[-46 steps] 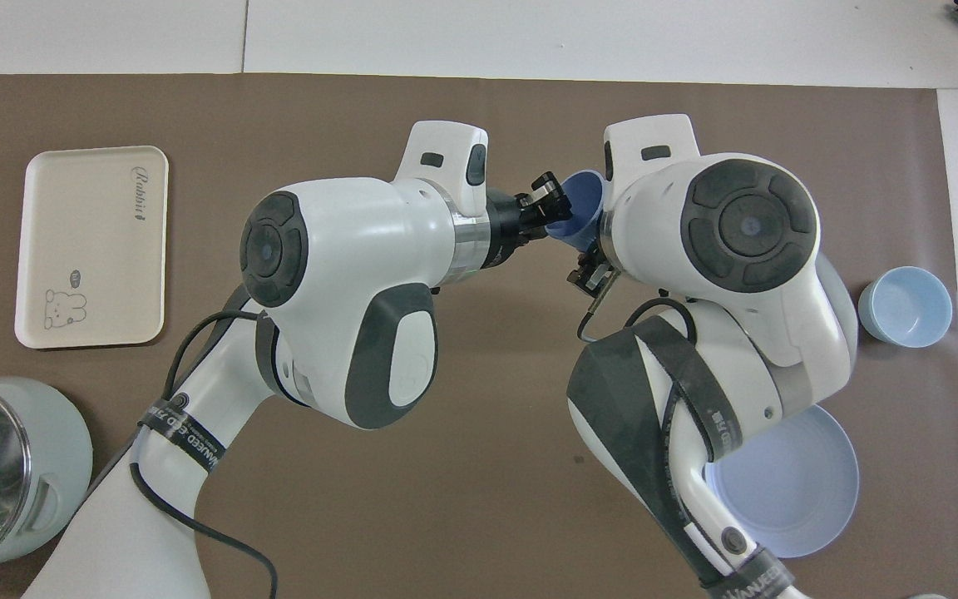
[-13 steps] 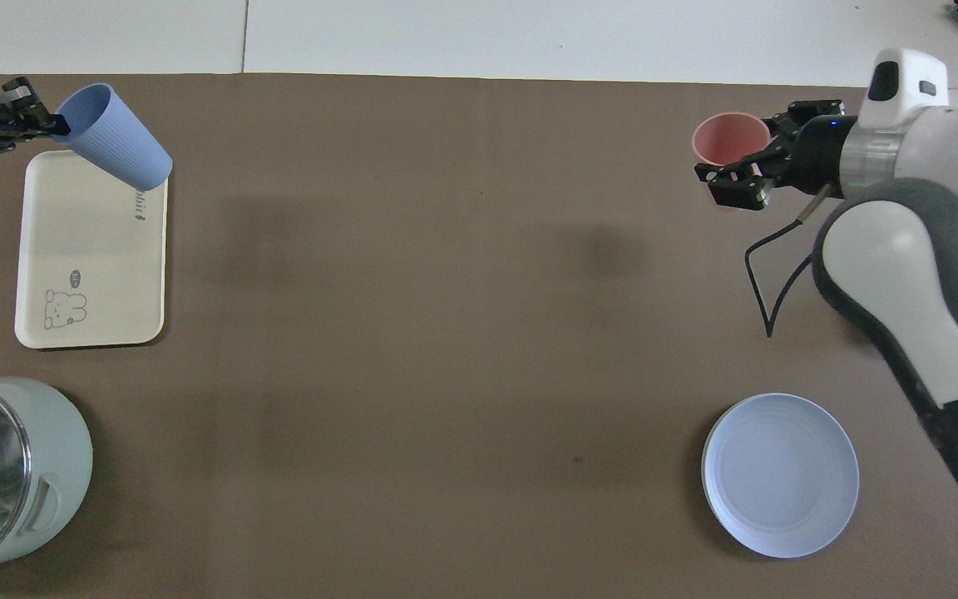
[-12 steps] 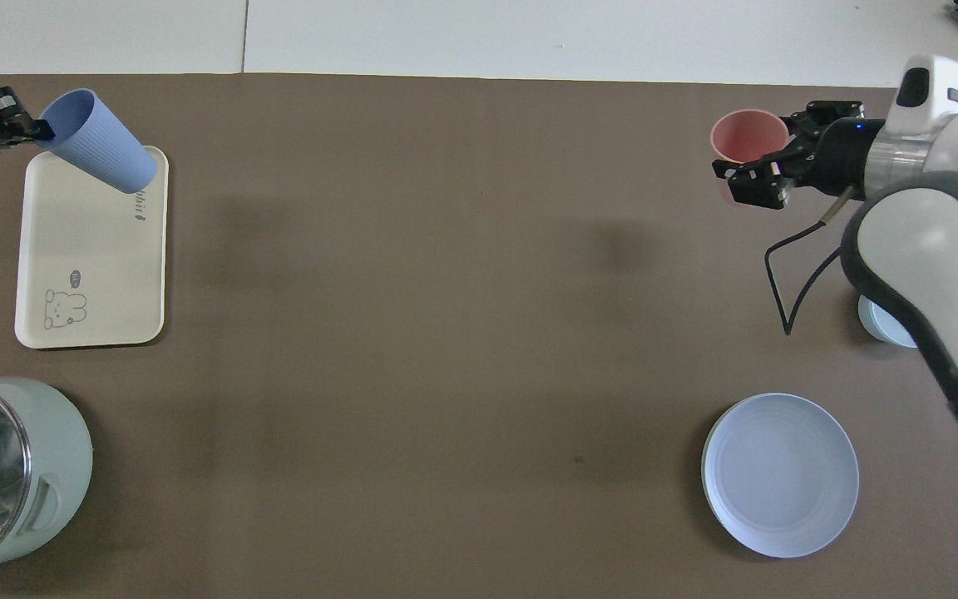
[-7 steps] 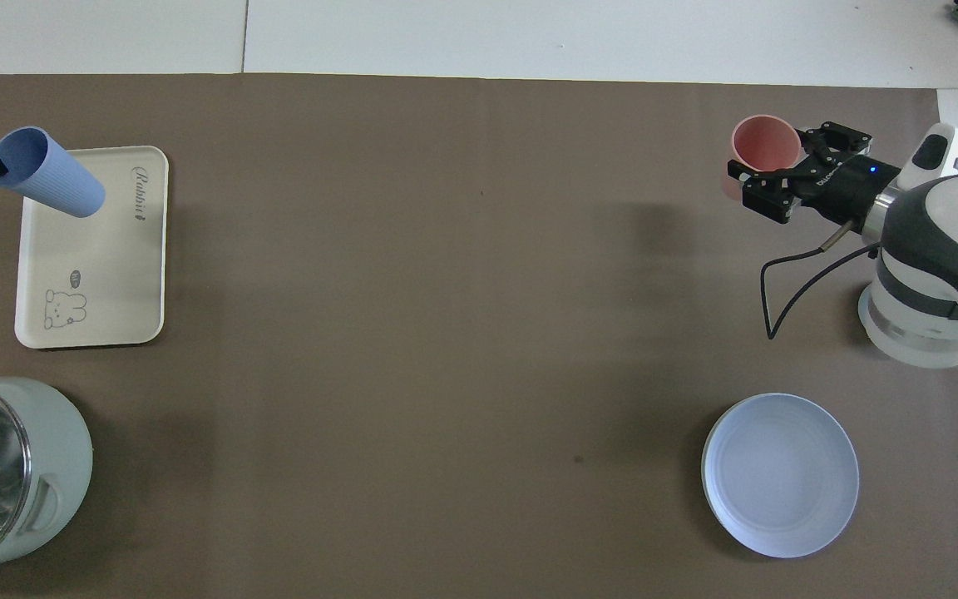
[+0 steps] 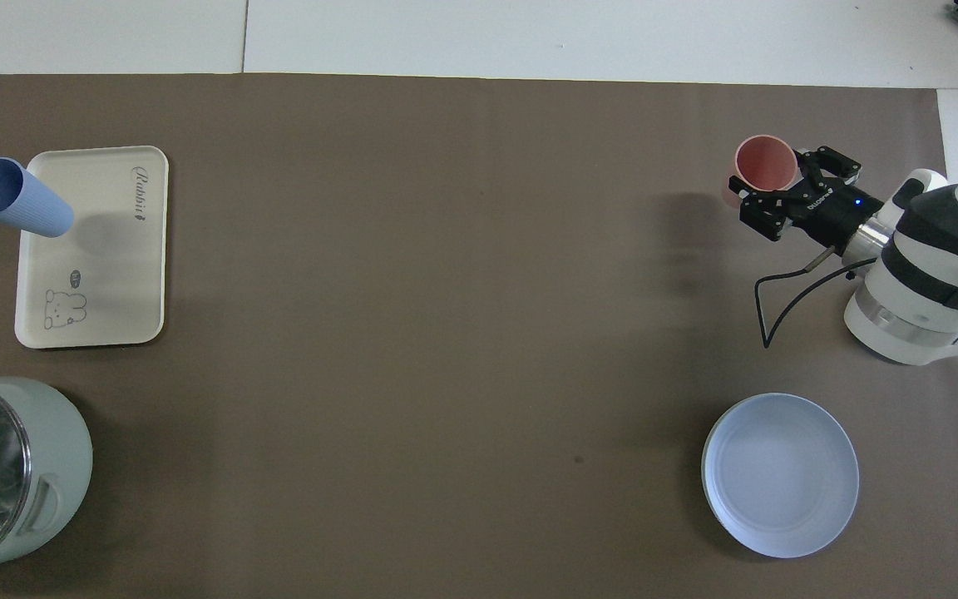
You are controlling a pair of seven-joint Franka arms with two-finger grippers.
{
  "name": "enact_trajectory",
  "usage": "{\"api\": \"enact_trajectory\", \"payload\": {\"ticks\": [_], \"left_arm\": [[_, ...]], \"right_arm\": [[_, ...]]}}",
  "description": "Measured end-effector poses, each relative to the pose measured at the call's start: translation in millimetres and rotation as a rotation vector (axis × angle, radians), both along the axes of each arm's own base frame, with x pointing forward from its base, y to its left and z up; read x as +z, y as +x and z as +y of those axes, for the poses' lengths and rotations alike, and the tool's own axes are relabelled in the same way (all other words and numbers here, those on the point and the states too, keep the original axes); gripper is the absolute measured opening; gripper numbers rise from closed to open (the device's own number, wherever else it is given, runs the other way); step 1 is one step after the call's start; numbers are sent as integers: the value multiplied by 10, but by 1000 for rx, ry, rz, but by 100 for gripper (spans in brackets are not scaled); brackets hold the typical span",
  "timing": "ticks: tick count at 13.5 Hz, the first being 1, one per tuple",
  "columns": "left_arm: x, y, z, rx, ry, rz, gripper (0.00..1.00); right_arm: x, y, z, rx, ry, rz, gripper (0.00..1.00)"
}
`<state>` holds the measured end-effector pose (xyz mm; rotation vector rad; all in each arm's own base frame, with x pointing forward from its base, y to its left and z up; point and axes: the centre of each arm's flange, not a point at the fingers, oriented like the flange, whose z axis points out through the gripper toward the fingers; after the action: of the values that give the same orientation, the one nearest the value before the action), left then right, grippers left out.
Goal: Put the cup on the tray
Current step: 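Lower the blue cup onto the tray while the right gripper lowers the pink cup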
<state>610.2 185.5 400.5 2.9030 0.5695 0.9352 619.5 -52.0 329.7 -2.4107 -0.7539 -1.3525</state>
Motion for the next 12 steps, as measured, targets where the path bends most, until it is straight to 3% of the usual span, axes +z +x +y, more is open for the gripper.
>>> {"api": "enact_trajectory", "payload": {"ticks": [3, 12], "left_arm": [[-231, 10, 16, 12, 13, -10, 5], [-346, -34, 24, 20, 18, -9, 5]], "right_arm": [[-238, -81, -126, 6, 21, -27, 84], [-526, -153, -72, -11, 52, -54, 84]]}}
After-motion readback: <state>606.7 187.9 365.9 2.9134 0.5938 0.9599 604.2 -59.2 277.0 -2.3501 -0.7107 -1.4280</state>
